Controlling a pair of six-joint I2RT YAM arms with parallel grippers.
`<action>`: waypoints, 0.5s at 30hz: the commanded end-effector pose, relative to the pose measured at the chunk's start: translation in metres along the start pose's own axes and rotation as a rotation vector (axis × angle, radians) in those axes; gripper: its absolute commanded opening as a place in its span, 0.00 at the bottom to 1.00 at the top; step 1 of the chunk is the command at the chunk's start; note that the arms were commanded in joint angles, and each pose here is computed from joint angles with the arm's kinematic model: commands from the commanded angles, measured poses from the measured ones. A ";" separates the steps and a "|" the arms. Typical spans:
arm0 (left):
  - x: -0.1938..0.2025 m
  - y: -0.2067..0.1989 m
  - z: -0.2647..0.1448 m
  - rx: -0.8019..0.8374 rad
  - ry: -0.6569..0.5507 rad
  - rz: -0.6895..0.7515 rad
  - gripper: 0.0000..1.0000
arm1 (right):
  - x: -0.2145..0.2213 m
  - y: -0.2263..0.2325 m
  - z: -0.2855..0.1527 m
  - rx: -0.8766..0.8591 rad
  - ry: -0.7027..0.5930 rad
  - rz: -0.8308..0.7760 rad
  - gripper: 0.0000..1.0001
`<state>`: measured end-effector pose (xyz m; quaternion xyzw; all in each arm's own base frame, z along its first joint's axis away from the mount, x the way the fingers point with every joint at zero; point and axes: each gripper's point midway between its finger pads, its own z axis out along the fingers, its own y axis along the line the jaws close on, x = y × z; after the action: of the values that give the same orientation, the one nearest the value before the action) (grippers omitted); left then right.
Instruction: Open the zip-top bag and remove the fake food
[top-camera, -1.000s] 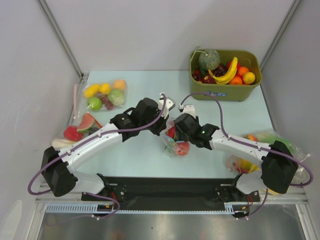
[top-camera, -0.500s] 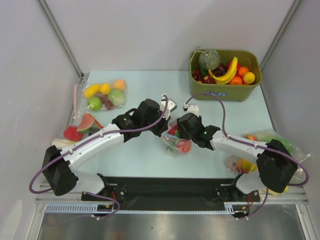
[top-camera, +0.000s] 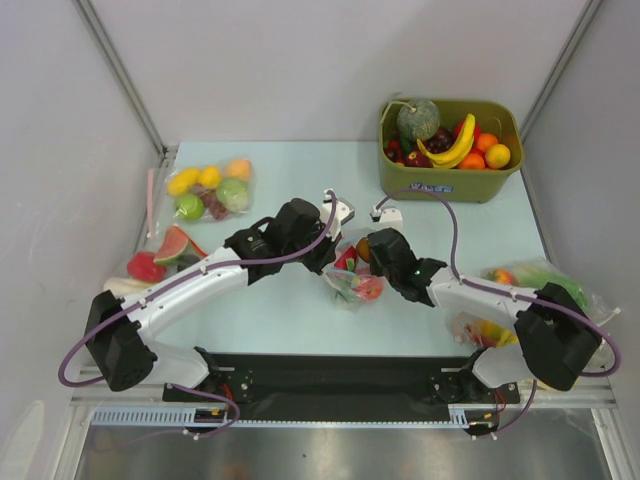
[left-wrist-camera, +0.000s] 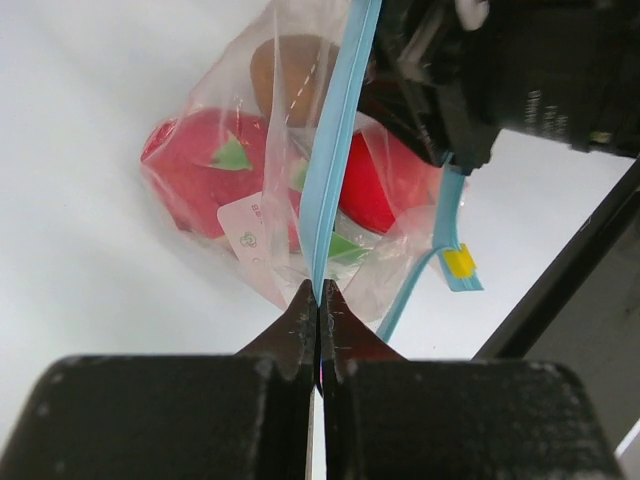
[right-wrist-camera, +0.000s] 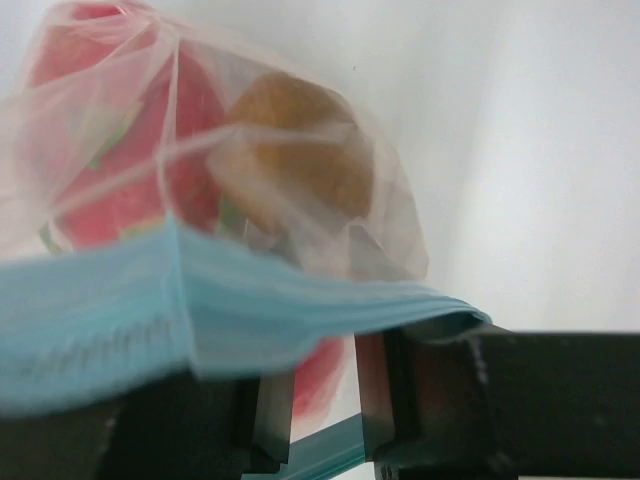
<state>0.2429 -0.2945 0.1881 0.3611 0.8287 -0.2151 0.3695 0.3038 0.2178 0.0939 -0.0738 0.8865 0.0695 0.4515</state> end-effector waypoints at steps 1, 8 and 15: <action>0.001 -0.004 0.000 0.015 0.006 -0.006 0.00 | -0.043 -0.002 -0.019 0.006 -0.174 0.019 0.29; 0.000 -0.006 -0.001 0.018 0.002 -0.003 0.00 | -0.063 0.002 -0.048 -0.028 -0.247 0.006 0.28; -0.001 -0.007 -0.002 0.018 -0.001 0.003 0.00 | -0.059 0.005 -0.038 -0.060 -0.211 -0.018 0.37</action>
<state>0.2405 -0.2954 0.1874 0.3641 0.8285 -0.2152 0.3671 0.2996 0.2158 0.1594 -0.0857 0.8366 0.0936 0.5329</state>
